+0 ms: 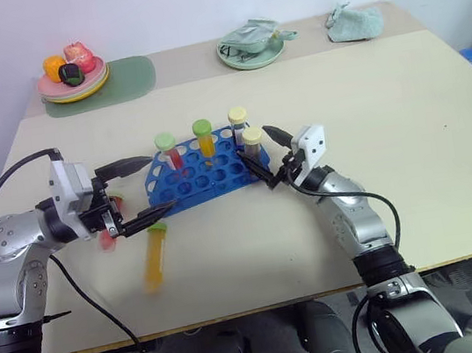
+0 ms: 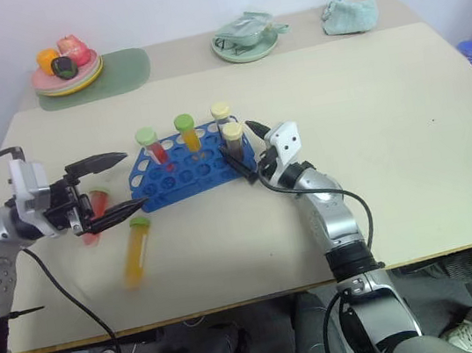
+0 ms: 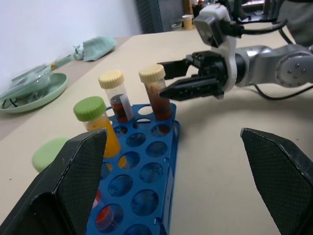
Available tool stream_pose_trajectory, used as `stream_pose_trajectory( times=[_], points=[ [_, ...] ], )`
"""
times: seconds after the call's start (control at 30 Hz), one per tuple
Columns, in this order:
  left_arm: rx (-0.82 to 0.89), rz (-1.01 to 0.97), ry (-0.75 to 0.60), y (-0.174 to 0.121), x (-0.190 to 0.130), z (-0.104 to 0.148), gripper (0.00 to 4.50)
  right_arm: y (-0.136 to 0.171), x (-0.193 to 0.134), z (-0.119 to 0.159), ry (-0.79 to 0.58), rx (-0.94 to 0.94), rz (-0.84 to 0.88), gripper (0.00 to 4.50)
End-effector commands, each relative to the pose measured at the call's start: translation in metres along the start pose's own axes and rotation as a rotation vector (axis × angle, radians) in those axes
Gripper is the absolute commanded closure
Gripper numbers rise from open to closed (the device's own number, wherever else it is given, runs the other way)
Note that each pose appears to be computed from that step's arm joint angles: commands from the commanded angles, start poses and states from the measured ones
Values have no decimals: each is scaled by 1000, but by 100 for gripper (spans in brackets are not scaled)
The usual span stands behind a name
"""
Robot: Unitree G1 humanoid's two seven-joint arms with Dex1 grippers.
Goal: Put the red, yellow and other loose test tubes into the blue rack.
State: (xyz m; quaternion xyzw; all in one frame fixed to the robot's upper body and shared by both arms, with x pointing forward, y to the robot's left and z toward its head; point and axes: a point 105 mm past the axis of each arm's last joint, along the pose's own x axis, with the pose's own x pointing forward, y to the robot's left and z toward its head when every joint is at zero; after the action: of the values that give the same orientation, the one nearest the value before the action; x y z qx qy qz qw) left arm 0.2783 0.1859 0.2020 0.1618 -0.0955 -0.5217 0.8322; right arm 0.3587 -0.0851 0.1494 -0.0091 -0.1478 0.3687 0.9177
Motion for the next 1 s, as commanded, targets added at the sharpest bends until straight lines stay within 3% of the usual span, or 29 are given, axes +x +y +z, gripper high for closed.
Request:
stream_pose_trajectory(
  times=[0.03, 0.37, 0.47, 0.57, 0.8, 0.9, 1.0],
  points=[
    [35, -2, -14, -1, -2, 13, 0, -4, -15, 20, -18, -47, 46, 6],
    [-27, 19, 71, -14, -10, 12, 0, -13, -82, 63, 181, -109, 318, 6],
    [-82, 76, 150, -11, -13, 6, 0, -7, -95, 75, 245, -80, 422, 6],
    [-84, 166, 246, -8, -16, 4, 0, -5, -99, 85, 284, -70, 494, 6],
    [-296, 411, 507, -8, -40, 2, 0, 2, -101, 98, 321, -73, 652, 6],
    [-425, 480, 521, -12, -39, 1, 0, 4, -97, 99, 318, -83, 693, 6],
    [-408, 560, 611, -13, -44, -2, 0, 6, -94, 97, 320, -101, 707, 6]
  ],
)
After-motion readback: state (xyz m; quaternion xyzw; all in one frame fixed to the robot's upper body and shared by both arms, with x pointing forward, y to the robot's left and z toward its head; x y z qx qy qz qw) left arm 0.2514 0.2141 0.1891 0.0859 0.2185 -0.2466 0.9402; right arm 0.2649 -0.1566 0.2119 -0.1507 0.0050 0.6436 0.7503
